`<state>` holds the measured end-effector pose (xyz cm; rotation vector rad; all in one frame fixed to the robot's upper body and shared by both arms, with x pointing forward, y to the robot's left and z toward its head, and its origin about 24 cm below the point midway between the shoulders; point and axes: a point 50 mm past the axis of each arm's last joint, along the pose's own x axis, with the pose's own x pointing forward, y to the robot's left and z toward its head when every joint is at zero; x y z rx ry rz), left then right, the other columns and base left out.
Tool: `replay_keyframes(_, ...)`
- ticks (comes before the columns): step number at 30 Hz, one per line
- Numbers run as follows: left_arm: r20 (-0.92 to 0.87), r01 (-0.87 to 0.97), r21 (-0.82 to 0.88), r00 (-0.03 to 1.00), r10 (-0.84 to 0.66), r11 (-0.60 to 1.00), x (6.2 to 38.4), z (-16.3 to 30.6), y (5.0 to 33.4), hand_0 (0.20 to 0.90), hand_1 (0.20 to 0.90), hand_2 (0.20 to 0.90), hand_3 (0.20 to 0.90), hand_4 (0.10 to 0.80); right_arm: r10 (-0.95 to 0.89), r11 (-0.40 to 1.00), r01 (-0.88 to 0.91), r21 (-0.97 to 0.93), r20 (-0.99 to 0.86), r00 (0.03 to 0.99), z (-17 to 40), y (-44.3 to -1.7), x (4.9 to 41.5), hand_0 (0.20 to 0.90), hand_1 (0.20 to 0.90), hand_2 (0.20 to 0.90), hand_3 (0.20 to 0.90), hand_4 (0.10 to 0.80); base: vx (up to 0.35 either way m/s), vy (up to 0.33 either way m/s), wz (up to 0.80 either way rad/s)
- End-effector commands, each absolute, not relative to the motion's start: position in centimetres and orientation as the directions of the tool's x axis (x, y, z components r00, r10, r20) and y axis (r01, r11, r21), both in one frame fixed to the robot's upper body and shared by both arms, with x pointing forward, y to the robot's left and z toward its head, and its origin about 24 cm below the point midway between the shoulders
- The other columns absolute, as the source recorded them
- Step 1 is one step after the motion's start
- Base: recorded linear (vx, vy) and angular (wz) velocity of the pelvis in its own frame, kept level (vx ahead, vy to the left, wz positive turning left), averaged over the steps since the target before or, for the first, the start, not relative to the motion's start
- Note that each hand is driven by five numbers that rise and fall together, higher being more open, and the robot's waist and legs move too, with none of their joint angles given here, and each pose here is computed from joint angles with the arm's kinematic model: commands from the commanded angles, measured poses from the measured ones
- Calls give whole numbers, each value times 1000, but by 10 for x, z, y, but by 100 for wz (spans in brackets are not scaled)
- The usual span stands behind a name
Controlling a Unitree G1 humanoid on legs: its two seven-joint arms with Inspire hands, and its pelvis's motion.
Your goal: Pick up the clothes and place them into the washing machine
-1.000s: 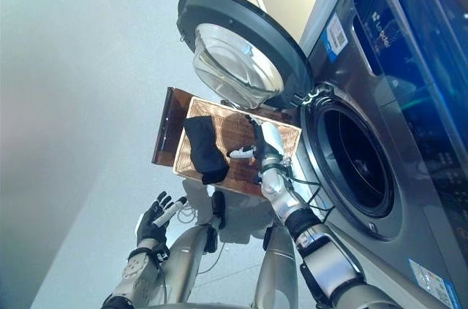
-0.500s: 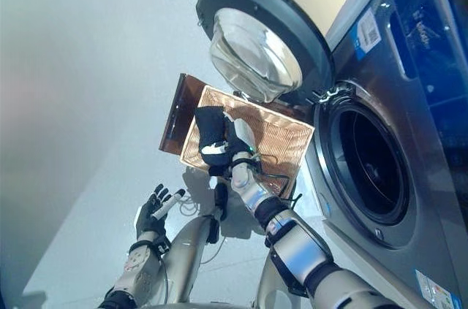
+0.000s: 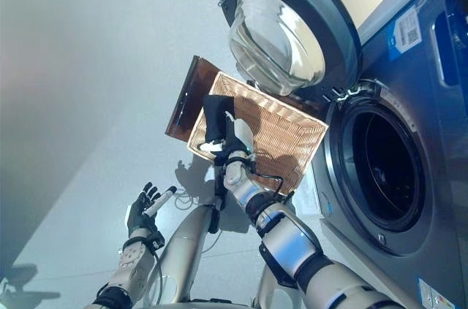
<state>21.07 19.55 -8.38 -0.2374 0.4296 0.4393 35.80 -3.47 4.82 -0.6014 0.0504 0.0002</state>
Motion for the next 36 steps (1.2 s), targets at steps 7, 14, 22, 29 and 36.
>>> replay_keyframes(7, -305, -425, -112, 875, 376, 898, 221, -57, 203, 900, 900, 900, 900, 800, -9, 855, 52, -516, 86, 996, 95, 2, 367, 900, 900, 900, 900, 800, -17, 19, 8)
replay_keyframes(14, -269, -406, -124, 892, 363, 906, 227, -49, 198, 900, 900, 900, 900, 800, -50, 844, 104, -525, 115, 992, 107, -1, 374, 900, 900, 900, 900, 800, -15, 11, 7)
replay_keyframes(22, -220, -365, -146, 918, 330, 919, 232, -38, 192, 900, 900, 900, 900, 800, -111, 811, 195, -552, 182, 977, 129, -13, 386, 900, 900, 900, 900, 800, -14, 11, 4)
replay_keyframes(29, -223, -347, -156, 924, 310, 925, 232, -38, 185, 900, 900, 900, 900, 800, -168, 793, 260, -551, 212, 963, 141, -27, 394, 442, 442, 442, 442, 473, 2, 12, 0)
replay_keyframes(36, -234, -359, -153, 918, 319, 921, 232, -40, 186, 900, 900, 900, 900, 800, -187, 793, 276, -543, 214, 959, 141, -31, 395, 200, 200, 200, 200, 300, 12, 16, -5)
